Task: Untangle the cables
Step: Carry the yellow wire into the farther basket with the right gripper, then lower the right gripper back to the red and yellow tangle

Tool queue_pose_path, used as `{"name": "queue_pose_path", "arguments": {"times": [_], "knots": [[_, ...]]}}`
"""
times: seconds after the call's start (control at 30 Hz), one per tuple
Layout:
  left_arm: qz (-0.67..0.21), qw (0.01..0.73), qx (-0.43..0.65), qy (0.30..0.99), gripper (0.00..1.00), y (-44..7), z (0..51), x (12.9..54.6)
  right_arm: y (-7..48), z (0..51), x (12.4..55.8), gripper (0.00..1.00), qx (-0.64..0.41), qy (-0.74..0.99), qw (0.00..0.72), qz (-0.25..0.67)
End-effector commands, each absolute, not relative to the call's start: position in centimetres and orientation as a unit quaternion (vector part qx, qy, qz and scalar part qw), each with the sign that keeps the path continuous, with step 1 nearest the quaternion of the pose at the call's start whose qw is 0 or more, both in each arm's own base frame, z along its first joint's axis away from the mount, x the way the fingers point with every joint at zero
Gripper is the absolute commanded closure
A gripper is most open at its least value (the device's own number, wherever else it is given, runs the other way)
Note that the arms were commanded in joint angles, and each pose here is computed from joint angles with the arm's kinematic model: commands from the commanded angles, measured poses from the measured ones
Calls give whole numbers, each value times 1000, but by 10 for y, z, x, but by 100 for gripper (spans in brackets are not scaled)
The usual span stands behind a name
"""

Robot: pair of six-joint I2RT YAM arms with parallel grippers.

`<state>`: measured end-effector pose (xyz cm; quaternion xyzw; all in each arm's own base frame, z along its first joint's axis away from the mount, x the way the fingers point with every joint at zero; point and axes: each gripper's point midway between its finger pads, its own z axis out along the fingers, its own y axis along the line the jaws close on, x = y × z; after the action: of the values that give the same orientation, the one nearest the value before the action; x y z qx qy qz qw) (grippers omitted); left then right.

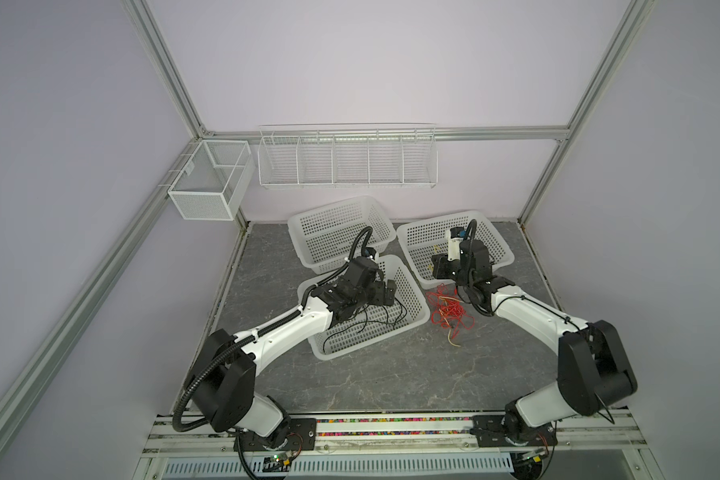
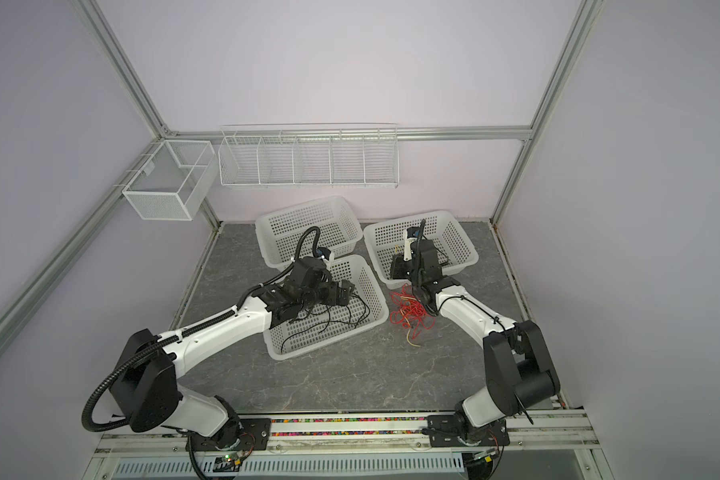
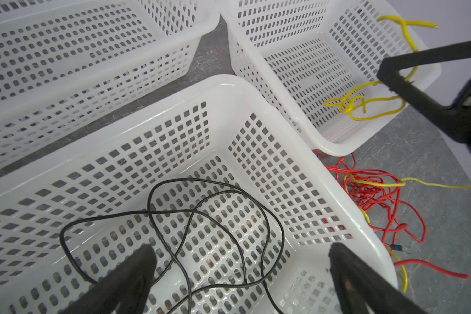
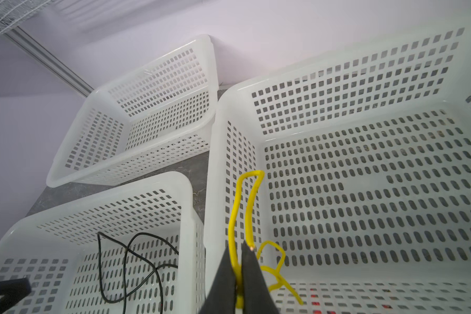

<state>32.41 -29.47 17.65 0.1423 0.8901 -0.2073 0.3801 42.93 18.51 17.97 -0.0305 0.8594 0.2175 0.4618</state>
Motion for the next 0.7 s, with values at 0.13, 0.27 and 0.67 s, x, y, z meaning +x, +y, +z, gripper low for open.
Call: {"name": "queue_pose_path", "arguments": {"times": [0.13,0.27,0.67], "knots": [[-241,398,177,867,1,-304,191,318,187,174,435,82,-31,864,450,222],[-265,406,192,853,0,-312,201,315,183,178,430,78,-36,865,450,218],[-307,398,268,822,2,-354,211,296,156,193,369,71,-71,876,441,181]]}}
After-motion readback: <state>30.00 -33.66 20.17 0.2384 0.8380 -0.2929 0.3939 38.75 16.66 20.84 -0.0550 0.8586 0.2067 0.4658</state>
